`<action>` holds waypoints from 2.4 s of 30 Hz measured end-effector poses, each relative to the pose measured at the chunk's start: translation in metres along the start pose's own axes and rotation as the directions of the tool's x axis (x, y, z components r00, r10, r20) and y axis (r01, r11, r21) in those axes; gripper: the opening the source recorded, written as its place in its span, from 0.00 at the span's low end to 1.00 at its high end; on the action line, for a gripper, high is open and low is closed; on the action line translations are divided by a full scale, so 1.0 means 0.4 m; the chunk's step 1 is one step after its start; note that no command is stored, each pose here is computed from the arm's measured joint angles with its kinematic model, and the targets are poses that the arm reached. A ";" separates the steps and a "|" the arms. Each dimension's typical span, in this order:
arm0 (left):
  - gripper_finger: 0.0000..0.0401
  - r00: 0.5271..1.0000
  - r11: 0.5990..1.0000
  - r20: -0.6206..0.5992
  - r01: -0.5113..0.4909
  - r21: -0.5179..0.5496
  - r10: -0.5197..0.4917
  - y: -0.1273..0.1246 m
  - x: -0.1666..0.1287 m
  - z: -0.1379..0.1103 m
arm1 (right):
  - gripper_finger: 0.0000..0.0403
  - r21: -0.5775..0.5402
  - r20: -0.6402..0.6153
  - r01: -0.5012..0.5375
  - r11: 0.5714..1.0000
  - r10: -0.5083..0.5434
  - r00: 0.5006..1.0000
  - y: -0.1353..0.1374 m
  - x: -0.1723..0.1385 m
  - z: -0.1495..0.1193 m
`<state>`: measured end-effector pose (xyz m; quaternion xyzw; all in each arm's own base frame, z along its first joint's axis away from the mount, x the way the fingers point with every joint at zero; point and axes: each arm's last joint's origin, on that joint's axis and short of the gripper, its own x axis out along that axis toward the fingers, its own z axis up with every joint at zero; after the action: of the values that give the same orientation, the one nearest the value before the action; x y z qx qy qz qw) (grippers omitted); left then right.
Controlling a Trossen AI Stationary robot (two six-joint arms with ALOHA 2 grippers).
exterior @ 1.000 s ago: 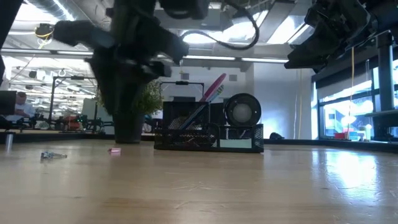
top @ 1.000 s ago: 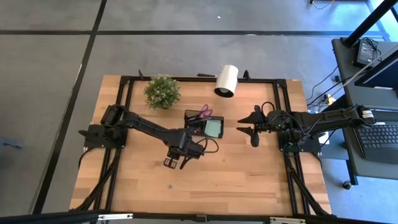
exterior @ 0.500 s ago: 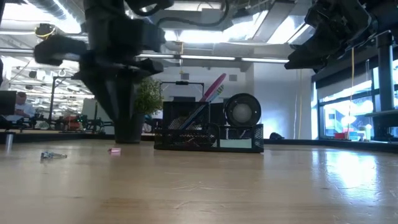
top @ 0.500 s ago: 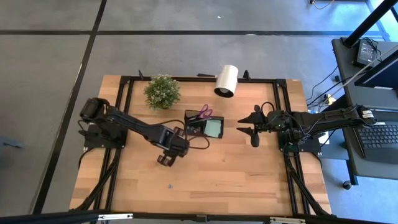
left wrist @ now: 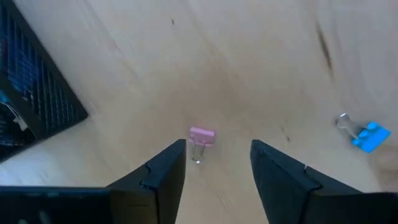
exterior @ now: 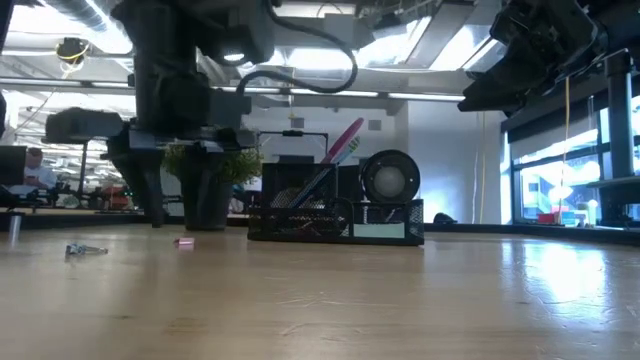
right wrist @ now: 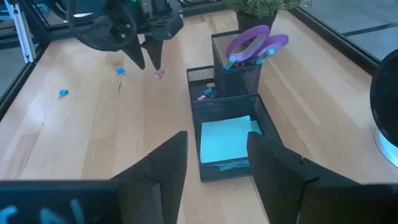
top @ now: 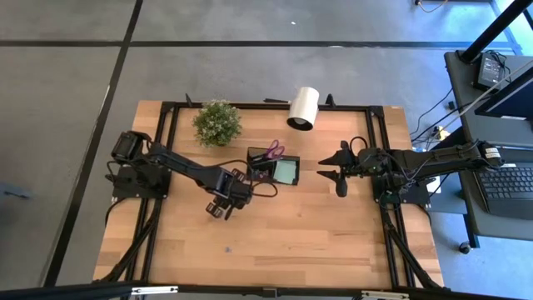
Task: Pick and place office supplies into organizer
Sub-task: Put the pink binder clip into the black desk organizer
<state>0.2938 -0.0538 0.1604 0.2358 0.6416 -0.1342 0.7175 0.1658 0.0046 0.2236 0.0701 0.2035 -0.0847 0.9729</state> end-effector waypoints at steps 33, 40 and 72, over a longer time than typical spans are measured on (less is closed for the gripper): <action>0.39 0.993 0.994 -0.053 0.107 0.034 -0.105 0.030 0.086 0.001 | 0.42 -0.001 -0.009 0.002 1.000 -0.002 1.000 -0.001 0.000 -0.002; 0.32 0.993 0.993 -0.056 0.109 0.034 -0.107 0.029 0.085 -0.001 | 0.42 -0.003 -0.009 0.002 1.000 -0.002 1.000 -0.001 0.000 -0.002; 0.34 0.990 0.931 -0.118 0.118 0.346 -0.082 0.001 0.079 -0.002 | 0.42 0.003 -0.009 0.002 1.000 -0.002 1.000 -0.001 0.000 -0.002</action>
<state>0.2977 -0.0497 0.1291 0.3338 0.6540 -0.2708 0.6226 0.1654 0.0045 0.2227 0.0717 0.2081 -0.0858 0.9717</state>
